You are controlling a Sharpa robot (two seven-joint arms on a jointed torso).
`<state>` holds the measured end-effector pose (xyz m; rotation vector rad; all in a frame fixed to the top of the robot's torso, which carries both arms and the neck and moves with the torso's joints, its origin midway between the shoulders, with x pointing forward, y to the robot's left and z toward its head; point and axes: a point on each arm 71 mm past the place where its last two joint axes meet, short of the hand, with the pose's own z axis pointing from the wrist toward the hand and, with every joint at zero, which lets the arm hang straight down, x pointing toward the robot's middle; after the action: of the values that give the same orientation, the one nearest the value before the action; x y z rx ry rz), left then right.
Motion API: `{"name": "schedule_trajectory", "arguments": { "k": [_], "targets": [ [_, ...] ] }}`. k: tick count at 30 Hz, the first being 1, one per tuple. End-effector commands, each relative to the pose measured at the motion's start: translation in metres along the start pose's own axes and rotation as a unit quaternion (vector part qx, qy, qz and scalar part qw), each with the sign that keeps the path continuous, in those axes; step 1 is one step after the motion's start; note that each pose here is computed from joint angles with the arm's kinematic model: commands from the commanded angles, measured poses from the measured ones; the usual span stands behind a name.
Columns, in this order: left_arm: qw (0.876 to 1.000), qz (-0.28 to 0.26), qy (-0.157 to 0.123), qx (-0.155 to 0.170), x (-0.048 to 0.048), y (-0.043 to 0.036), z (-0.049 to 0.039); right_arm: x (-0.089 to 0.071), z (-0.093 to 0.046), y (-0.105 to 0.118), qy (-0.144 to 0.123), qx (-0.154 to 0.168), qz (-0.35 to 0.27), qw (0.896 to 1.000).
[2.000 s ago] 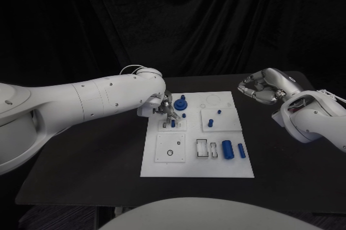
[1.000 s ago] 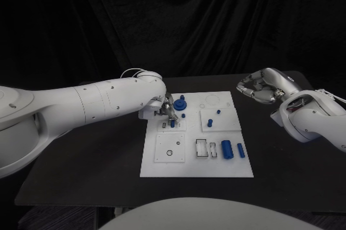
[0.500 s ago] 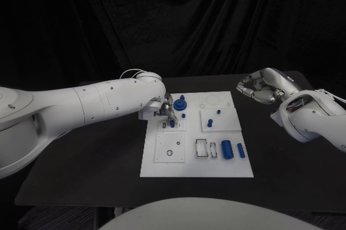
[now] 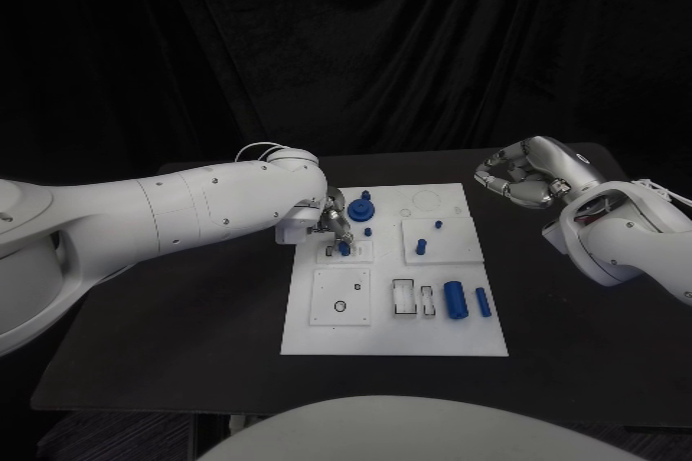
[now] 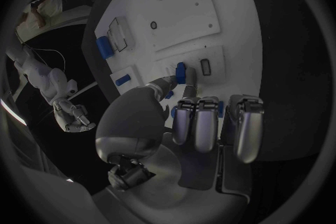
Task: Assemble the parts on the task board
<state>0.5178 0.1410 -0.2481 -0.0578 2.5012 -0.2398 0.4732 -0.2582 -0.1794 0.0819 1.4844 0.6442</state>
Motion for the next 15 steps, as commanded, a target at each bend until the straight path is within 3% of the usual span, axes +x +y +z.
{"name": "schedule_trajectory", "arguments": {
  "k": [1, 5, 8, 15],
  "targets": [
    [0.999, -0.042, -0.023, 0.018, 0.0000, -0.0017, -0.0023, -0.001, -0.001, -0.002, -0.004, 0.008, -0.001, 1.000],
    [0.996, -0.080, -0.035, 0.024, 0.0012, 0.0038, -0.0062, -0.002, -0.002, -0.003, -0.005, 0.010, -0.001, 1.000],
    [0.992, -0.109, -0.060, 0.031, 0.0008, 0.0096, -0.0108, -0.002, -0.003, -0.004, -0.006, 0.012, -0.001, 1.000],
    [0.978, -0.133, -0.154, 0.054, 0.0024, 0.0262, -0.0280, -0.004, -0.004, -0.006, -0.008, 0.012, -0.002, 1.000]
  ]
}}
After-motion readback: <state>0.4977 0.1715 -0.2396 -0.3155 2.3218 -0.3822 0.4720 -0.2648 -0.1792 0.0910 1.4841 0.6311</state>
